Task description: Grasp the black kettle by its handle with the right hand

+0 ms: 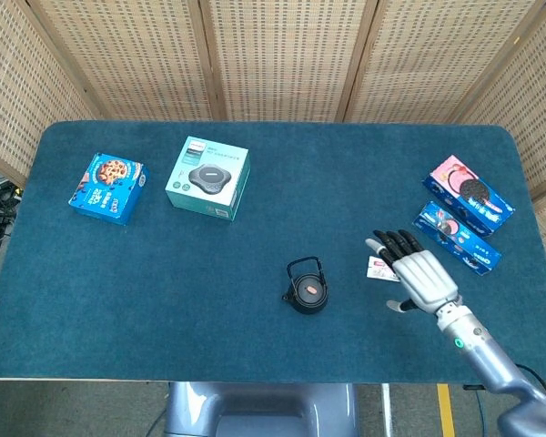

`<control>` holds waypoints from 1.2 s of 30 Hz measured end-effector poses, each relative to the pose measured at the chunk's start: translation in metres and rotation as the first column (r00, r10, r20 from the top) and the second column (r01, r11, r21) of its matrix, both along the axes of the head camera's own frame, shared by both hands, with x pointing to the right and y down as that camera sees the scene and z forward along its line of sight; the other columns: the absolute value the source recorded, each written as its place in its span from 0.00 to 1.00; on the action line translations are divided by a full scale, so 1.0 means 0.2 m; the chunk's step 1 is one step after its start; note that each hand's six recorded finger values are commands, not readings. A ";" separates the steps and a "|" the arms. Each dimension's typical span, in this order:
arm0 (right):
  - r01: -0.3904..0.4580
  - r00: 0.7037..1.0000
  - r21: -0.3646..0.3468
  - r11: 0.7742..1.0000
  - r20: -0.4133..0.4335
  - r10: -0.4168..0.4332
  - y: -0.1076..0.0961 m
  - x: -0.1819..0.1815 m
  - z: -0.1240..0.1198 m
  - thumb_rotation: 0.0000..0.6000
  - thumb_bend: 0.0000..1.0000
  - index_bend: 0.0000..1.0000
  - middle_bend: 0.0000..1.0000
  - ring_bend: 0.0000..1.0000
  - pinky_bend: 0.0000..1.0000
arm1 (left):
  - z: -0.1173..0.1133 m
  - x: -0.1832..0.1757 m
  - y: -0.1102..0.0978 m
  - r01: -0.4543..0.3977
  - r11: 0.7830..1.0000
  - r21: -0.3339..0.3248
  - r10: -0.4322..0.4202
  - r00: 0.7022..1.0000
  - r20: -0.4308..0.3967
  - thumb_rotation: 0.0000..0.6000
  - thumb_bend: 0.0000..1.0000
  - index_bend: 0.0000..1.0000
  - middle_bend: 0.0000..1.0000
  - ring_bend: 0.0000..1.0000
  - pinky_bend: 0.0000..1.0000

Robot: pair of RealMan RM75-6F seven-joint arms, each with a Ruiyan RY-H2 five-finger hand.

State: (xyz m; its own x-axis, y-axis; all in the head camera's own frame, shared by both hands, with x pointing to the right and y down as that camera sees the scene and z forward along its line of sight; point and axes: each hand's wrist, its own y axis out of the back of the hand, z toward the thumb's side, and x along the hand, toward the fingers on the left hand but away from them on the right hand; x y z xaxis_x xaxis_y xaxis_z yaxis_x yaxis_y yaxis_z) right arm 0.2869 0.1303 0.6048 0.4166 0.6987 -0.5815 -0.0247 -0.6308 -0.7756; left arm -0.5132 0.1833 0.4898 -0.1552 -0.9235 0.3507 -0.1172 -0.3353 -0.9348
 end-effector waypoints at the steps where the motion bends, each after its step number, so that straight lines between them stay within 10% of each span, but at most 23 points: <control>1: 0.009 1.000 -0.041 0.999 0.016 -0.008 -0.04 -0.07 0.03 1.00 0.00 0.00 0.00 0.00 0.00 | 0.00 0.00 0.00 0.001 1.000 -0.002 -0.001 1.000 0.002 1.00 0.00 0.00 0.00 0.00 0.00; 16: -0.011 0.991 -0.335 0.942 0.122 0.054 -0.33 -0.68 0.28 1.00 0.00 0.29 0.28 0.19 0.00 | 0.05 -0.03 -0.03 0.021 0.999 -0.028 -0.020 1.000 0.021 1.00 0.00 0.00 0.00 0.00 0.00; 36: -0.032 0.999 -0.413 0.910 -0.035 0.019 -0.28 -0.77 0.42 1.00 0.00 0.38 0.45 0.32 0.00 | 0.04 -0.04 -0.03 0.027 0.999 -0.025 -0.027 1.000 0.006 1.00 0.00 0.00 0.00 0.00 0.00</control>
State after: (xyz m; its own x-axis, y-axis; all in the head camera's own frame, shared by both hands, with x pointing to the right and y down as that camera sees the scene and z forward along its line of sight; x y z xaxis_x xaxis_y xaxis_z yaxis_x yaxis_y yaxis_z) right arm 0.1330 0.0750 0.6879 0.3798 0.4035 -0.8324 -0.0229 -0.8955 -0.4445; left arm -0.5218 0.1764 0.4986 -0.1819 -0.9098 0.3729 -0.1213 -0.3556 -0.9267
